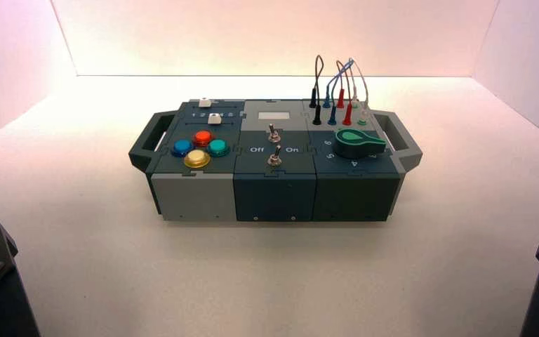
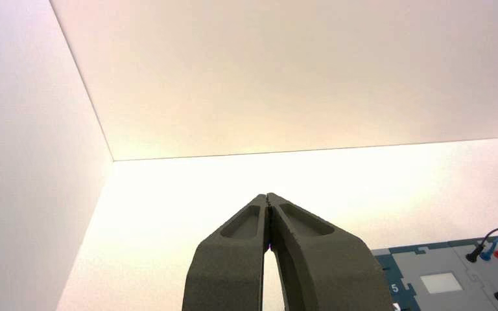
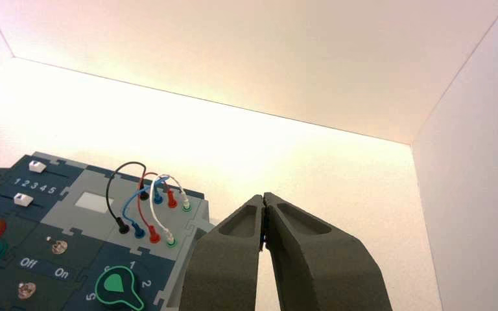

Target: Move the box to the left.

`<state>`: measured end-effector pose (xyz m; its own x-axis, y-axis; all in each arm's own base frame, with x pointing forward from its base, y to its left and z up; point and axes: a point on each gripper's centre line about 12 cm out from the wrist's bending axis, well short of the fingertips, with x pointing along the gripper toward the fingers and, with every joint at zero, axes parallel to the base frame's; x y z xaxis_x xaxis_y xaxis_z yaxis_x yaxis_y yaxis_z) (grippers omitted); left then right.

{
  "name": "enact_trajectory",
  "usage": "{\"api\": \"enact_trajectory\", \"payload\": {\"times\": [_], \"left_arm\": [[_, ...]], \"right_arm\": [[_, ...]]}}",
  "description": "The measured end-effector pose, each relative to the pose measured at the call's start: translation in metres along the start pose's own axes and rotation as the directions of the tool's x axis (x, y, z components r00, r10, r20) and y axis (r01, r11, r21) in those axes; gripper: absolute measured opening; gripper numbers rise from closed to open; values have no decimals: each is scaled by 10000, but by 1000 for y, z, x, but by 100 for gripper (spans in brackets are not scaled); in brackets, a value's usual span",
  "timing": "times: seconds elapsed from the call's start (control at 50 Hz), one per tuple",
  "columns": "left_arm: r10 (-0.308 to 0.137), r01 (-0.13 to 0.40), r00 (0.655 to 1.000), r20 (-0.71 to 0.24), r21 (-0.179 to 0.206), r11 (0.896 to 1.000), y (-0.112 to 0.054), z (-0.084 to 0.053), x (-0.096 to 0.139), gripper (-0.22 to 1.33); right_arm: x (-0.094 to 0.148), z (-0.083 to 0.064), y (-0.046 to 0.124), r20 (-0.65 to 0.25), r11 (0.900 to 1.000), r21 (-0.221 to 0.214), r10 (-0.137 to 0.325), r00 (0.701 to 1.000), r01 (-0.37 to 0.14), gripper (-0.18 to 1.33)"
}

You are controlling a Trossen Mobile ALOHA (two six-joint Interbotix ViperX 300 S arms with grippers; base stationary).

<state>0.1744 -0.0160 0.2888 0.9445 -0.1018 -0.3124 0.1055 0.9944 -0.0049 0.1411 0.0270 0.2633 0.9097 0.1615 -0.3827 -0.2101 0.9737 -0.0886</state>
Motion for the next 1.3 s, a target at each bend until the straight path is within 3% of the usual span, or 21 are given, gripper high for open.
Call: {"api": "enact_trajectory", "payload": {"times": [0.5,0.62,0.76,0.86,0.96,1.12,1.2,1.3], "left_arm": [[-2,2,10000,-15,-15,10000,0,0,0,-16],[-9,9,9999,-153,-4,10000,0,-2,2,-16],[-19,18,9982,-597,-22,10000,0,-7,10,-16],[-49,39,9933,-1159,-89,10000,0,-14,20,-16],[-114,79,9821,-1879,-194,9998,0,-20,32,-16],[-333,198,9319,-3611,-410,9990,-1,-31,56,-16],[-436,259,9021,-4293,-471,9986,-2,-36,65,-16],[-680,537,8734,-4823,-435,9976,-8,-35,70,-16]], "right_arm": [[1,-1,0,-123,10000,43,7,9999,-7,-14],[4,-6,-1,-557,10000,56,-38,9984,41,-14],[15,-15,-8,-1568,9983,279,-468,9865,518,-14],[26,-20,-13,-2413,9955,498,-658,9682,801,-14],[39,-24,-13,-3115,9960,495,-549,9487,739,-14],[61,-31,-13,-4347,9961,555,-380,8998,689,-14],[73,-34,-13,-5033,9962,576,-270,8637,647,-14],[93,-45,-13,-6206,9966,548,-145,7840,618,-14]]}}
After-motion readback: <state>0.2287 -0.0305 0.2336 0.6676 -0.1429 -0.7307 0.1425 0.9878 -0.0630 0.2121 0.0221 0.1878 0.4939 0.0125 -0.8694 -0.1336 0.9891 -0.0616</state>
